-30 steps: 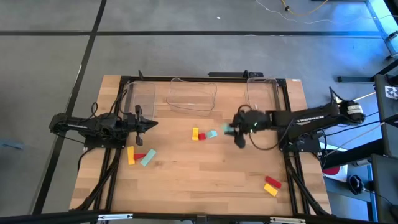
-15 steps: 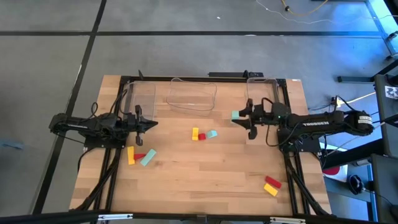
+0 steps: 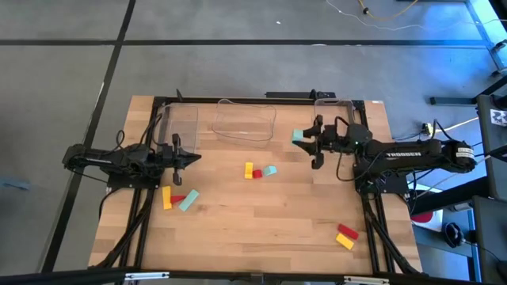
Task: Sort & place blocks by color
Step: Put the right light blue block into the right transparent bin
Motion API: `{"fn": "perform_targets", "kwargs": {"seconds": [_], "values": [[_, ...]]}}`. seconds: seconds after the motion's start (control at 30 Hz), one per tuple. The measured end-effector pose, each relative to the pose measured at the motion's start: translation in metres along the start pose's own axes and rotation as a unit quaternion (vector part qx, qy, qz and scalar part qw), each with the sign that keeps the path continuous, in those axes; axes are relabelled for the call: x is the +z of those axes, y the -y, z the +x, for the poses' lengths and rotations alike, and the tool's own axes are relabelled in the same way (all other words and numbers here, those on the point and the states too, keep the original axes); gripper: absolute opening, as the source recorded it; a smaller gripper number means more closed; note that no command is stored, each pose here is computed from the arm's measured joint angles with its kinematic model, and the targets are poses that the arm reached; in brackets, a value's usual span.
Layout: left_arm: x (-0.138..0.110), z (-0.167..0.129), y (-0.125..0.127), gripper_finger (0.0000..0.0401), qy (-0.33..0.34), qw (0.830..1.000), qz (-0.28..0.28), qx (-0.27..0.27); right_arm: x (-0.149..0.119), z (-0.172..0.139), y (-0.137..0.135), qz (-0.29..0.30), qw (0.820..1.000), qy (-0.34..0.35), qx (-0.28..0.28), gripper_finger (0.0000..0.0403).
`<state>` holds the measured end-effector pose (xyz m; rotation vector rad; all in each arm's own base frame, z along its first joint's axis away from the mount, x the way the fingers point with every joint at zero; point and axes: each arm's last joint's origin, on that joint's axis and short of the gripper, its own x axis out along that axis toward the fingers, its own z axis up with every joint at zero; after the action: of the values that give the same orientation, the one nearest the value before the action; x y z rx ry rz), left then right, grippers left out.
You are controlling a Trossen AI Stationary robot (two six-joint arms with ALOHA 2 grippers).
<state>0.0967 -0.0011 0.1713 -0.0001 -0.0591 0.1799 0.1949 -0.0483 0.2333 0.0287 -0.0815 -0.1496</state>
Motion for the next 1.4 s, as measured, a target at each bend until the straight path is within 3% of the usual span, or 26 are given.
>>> {"fn": "perform_targets", "kwargs": {"seconds": [0.1,0.17,0.33,0.47,0.6,0.67,0.73,0.9,1.1,1.27,1.4], "values": [[0.000,0.000,0.000,0.0000,0.000,1.000,0.000,0.000,0.011,0.009,0.006,-0.016,0.993,-0.059,-0.101,0.0135],[0.000,0.000,0.000,0.0000,0.000,1.000,0.000,0.000,0.021,0.012,0.012,-0.027,0.973,-0.117,-0.196,0.0135],[0.000,0.000,0.000,0.0000,0.000,1.000,0.000,0.000,0.046,0.009,0.038,-0.044,0.876,-0.283,-0.389,0.0135],[0.000,0.000,0.000,0.0000,0.000,1.000,0.000,0.000,0.047,0.002,0.065,-0.005,0.799,-0.392,-0.455,0.0135],[0.000,0.000,0.000,0.0000,0.000,1.000,0.000,0.000,0.026,-0.007,0.095,0.047,0.732,-0.490,-0.471,0.0135],[0.000,0.000,0.000,0.0000,0.000,1.000,0.000,0.000,0.014,-0.012,0.108,0.071,0.707,-0.523,-0.472,0.0135],[0.000,0.000,0.000,0.0000,0.000,1.000,0.000,0.000,0.004,-0.014,0.120,0.094,0.697,-0.545,-0.457,0.0135],[0.000,0.000,0.000,0.0000,0.000,1.000,0.000,0.000,-0.015,-0.014,0.142,0.144,0.695,-0.569,-0.415,0.0135],[0.000,0.000,0.000,0.0000,0.000,1.000,0.000,0.000,-0.038,-0.022,0.163,0.200,0.669,-0.599,-0.391,0.0135],[0.000,0.000,0.000,0.0000,0.000,1.000,0.000,0.000,-0.050,-0.027,0.174,0.212,0.651,-0.619,-0.384,0.0135],[0.000,0.000,0.000,0.0000,0.000,1.000,0.000,0.000,-0.057,-0.028,0.181,0.217,0.648,-0.616,-0.391,0.0135]]}}
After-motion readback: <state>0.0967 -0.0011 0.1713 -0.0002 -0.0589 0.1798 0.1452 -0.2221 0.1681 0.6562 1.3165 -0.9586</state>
